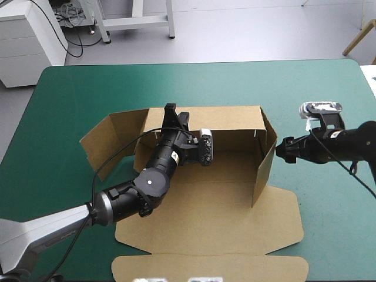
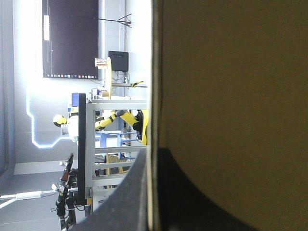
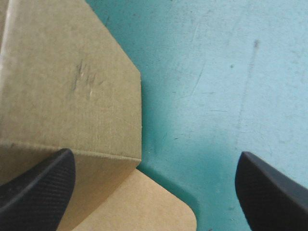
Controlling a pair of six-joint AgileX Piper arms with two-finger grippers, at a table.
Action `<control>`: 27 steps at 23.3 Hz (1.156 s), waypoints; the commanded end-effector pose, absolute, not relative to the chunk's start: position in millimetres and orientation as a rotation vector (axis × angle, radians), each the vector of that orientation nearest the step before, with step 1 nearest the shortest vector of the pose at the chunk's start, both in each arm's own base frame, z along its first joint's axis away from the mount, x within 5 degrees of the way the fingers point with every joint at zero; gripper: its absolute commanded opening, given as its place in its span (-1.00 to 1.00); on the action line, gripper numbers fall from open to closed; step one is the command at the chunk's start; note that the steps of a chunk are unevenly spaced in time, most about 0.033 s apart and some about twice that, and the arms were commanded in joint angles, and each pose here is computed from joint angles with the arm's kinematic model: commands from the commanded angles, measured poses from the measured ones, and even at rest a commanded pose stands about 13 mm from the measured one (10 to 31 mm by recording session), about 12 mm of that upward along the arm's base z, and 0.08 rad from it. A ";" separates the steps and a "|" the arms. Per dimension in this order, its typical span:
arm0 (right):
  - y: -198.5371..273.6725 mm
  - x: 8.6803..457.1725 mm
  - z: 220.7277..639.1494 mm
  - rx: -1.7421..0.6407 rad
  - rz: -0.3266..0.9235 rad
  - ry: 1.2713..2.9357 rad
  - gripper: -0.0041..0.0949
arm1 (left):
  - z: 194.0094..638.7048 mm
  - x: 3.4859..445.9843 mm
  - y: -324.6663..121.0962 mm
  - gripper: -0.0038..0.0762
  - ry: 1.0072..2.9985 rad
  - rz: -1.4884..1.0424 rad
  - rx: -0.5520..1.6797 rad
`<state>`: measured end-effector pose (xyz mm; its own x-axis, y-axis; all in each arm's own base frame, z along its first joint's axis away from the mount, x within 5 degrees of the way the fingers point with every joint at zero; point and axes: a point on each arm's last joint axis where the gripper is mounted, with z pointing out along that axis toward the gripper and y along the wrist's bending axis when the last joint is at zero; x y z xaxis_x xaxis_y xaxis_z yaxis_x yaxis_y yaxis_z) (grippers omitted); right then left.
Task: Fold the box
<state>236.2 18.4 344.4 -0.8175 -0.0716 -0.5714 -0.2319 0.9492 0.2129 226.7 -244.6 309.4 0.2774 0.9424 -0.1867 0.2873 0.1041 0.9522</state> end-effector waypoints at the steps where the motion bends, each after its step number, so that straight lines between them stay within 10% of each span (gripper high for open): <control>1: 23.2 224.1 349.8 -0.233 0.409 2.349 0.75 | 341.9 225.4 -239.6 -0.93 1.127 0.810 1.320; 13: 35.1 222.4 319.9 -0.317 0.516 2.190 0.75 | 341.3 225.3 -239.6 -0.93 1.135 0.803 1.320; 27: 108.0 232.0 314.8 -0.449 0.351 2.054 0.49 | 340.2 224.3 -242.2 -0.93 1.122 0.773 1.342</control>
<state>224.0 102.9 302.5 -0.5348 -0.2310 -0.8128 -0.4709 0.8802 0.0597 226.3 -245.5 308.9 0.2846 0.9393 -0.1918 0.2946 0.1047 0.9499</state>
